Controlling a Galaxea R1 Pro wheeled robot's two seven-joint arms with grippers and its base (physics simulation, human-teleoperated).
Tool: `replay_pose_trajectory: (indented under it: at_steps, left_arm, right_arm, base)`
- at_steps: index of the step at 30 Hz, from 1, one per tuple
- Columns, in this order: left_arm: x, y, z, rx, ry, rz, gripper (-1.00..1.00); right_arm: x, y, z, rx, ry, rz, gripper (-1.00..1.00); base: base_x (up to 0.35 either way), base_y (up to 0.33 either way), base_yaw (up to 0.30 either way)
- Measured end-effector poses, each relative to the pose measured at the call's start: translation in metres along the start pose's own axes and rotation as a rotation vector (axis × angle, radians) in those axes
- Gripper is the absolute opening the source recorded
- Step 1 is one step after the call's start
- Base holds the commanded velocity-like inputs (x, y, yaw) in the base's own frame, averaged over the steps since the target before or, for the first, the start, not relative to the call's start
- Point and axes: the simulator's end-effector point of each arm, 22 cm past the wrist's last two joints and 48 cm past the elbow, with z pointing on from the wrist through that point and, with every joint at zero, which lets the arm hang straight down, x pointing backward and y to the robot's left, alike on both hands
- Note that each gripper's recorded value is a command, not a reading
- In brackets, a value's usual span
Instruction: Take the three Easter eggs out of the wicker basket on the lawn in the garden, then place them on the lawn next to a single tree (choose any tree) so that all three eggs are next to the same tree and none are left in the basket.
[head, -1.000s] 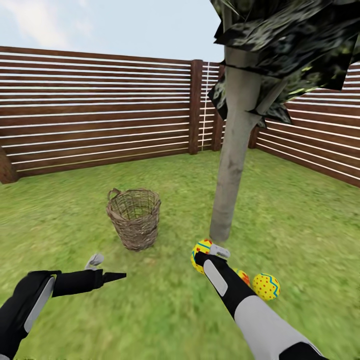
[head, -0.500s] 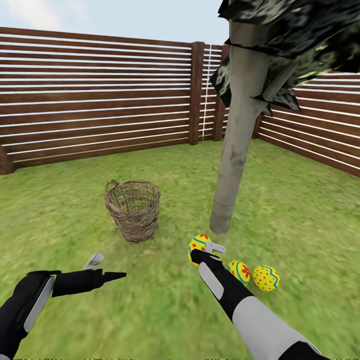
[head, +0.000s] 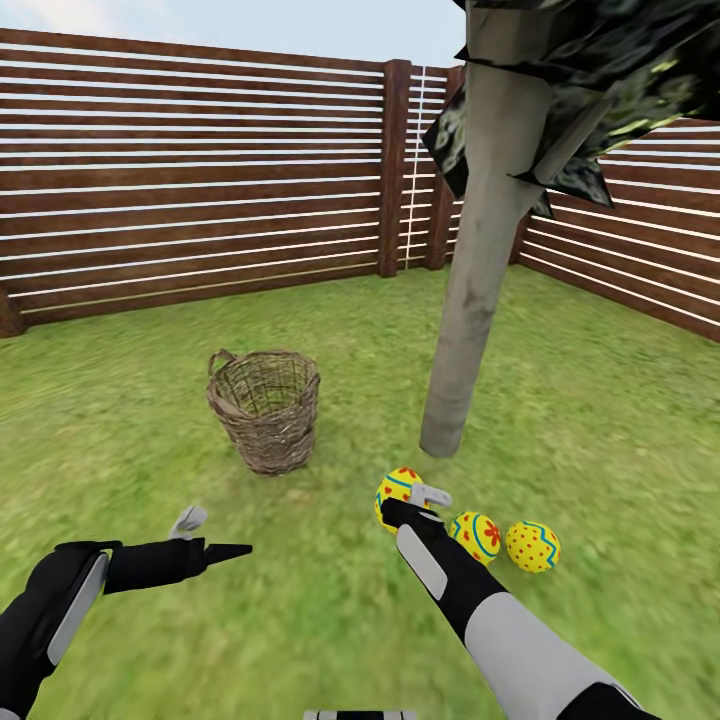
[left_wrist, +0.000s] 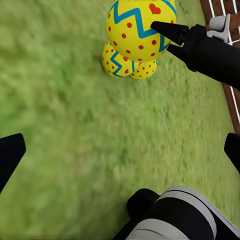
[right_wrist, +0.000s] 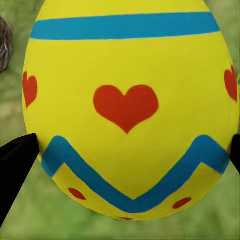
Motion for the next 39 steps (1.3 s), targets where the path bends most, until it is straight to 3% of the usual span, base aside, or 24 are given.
replay_pose_trajectory:
  at_steps: [15,27,36,39]
  left_arm:
    - [0.0,0.0,0.0,-0.001,0.002,-0.002,1.0]
    - [0.01,0.015,0.009,-0.007,0.025,-0.032,1.0]
    - [0.017,0.024,0.015,-0.009,0.038,-0.052,1.0]
    - [0.017,0.016,0.015,0.024,0.039,-0.053,1.0]
  right_arm:
    - [0.004,-0.002,0.0,0.005,0.017,-0.006,-1.0]
    - [0.048,-0.011,0.013,0.025,0.159,-0.053,-1.0]
    - [0.062,-0.016,0.021,0.033,0.189,-0.058,-1.0]
    - [0.063,-0.017,0.021,0.035,0.188,-0.06,-1.0]
  base:
    - [0.11,0.0,0.0]
    - [0.0,0.0,0.0]
    - [0.0,0.0,0.0]
    - [0.0,0.0,0.0]
